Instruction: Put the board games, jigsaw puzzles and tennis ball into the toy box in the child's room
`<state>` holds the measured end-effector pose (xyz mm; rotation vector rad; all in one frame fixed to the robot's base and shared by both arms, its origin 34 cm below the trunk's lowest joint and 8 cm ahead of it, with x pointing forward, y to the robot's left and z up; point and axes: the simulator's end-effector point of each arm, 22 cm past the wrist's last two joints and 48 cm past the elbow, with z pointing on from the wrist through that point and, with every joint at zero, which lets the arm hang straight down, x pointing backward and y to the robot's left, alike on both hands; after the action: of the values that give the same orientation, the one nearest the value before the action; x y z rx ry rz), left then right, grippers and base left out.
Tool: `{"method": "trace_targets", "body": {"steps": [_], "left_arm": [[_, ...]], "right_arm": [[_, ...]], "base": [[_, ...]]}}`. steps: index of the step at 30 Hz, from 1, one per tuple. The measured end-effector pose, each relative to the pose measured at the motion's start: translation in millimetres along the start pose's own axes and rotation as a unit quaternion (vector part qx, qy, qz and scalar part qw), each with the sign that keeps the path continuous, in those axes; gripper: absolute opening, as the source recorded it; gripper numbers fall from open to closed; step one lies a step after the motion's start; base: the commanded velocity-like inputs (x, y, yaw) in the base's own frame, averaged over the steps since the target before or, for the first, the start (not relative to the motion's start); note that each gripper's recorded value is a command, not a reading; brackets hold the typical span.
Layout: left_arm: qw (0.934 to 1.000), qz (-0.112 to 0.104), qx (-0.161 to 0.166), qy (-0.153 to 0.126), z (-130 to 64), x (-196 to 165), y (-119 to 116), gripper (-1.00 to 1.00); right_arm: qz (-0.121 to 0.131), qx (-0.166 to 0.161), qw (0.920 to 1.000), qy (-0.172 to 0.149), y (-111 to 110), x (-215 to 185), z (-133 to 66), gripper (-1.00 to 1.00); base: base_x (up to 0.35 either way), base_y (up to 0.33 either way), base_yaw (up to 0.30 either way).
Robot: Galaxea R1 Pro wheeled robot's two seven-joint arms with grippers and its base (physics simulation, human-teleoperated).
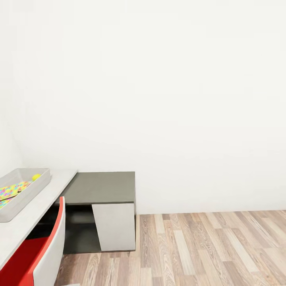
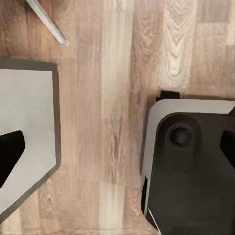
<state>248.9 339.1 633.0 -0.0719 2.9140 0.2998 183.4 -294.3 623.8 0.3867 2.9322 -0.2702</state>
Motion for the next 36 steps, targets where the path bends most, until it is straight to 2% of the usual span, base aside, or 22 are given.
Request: {"method": "trace_targets", "body": {"steps": [5, 8, 14, 20, 27, 31, 36], "left_arm": [[0.9997, 0.011, -0.004, 0.021, -6.6, 65, 6, 1.00], [0.9997, 0.012, -0.005, 0.019, -9.4, 81, 8, 1.00], [0.9996, 0.015, -0.007, 0.024, -15.3, 110, 11, 1.00], [0.9995, 0.012, -0.007, 0.029, -16.0, 114, 11, 1.00], [0.9999, -0.003, 0.008, -0.010, -13.7, 76, -13, 1.00], [0.9997, -0.004, 0.015, -0.017, -14.4, 70, -24, 1.00], [0.9997, -0.003, 0.016, -0.018, -14.3, 68, -24, 1.00]], "right_arm": [[-0.003, 0.006, 0.9999, 0.007, -10, 13, -0.4, 1.00], [-0.004, 0.008, 0.9999, 0.007, -12, 13, -0.1, 1.00], [-0.007, 0.026, 0.9996, 0.000, -42, 4, 3.6, 1.00], [-0.007, 0.025, 0.9997, 0.001, -39, 5, 3.4, 1.00], [-0.001, 0.021, 0.9998, 0.004, -34, 8, 2.7, 1.00], [0.000, 0.021, 0.9998, 0.003, -34, 7, 2.8, 1.00], [0.000, 0.021, 0.9998, 0.003, -34, 7, 2.8, 1.00]], "base": [[0.000, 0.000, 0.000], [0.000, 0.000, 0.000], [0.000, 0.000, 0.000], [0.000, 0.000, 0.000], [0.000, 0.000, 0.000], [0.000, 0.000, 0.000], [0.000, 0.000, 0.000]]}}
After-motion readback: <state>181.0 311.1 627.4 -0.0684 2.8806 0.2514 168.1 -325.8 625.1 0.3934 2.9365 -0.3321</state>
